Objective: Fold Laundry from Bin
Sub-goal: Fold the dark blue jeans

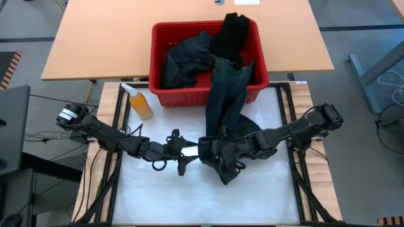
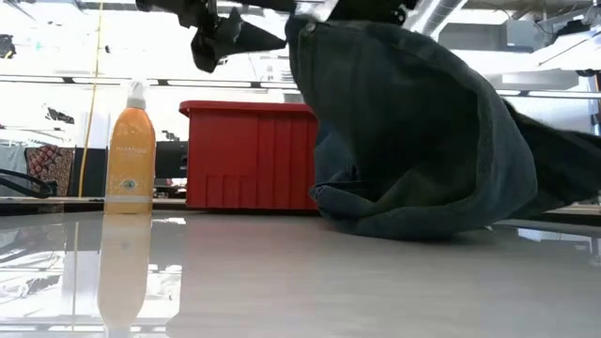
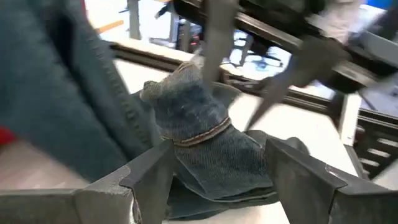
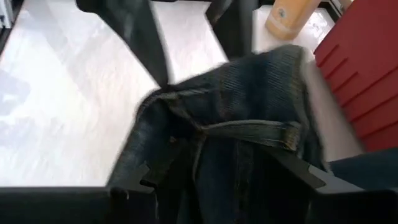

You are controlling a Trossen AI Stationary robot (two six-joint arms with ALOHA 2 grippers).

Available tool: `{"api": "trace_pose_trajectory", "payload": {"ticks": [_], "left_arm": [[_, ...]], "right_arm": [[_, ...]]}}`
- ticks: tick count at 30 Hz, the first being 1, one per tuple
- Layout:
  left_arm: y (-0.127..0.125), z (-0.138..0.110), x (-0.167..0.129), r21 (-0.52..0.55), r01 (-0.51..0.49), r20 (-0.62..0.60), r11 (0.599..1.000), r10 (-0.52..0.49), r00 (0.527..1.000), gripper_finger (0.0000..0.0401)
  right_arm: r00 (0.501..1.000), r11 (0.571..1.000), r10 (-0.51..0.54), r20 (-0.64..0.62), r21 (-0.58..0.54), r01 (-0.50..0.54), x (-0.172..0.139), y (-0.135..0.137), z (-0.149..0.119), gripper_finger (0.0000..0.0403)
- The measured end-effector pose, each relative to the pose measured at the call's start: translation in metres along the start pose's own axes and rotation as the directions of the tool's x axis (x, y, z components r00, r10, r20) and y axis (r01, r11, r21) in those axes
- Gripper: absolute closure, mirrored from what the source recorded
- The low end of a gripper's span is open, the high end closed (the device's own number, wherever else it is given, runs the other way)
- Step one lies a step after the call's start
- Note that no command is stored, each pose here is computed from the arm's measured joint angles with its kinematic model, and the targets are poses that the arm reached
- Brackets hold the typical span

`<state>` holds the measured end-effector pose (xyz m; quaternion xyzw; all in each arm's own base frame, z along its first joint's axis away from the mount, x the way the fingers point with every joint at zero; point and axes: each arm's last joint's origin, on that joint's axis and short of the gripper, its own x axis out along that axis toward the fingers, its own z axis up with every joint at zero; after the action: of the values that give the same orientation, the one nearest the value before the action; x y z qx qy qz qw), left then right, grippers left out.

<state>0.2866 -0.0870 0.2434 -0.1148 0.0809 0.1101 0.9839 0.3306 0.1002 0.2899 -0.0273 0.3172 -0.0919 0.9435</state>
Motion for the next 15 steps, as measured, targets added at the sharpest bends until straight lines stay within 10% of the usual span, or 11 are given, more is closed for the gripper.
{"api": "trace_pose_trajectory", "payload": {"ticks": [15], "left_arm": [[0.027, -0.006, 0.01, -0.122, -0.126, -0.105, 0.984, 0.114, 0.988, 0.0161]], "right_arm": [[0.998, 0.999, 0.01, 0.062, -0.034, -0.008, 0.02, -0.004, 0.008, 0.0191]]}}
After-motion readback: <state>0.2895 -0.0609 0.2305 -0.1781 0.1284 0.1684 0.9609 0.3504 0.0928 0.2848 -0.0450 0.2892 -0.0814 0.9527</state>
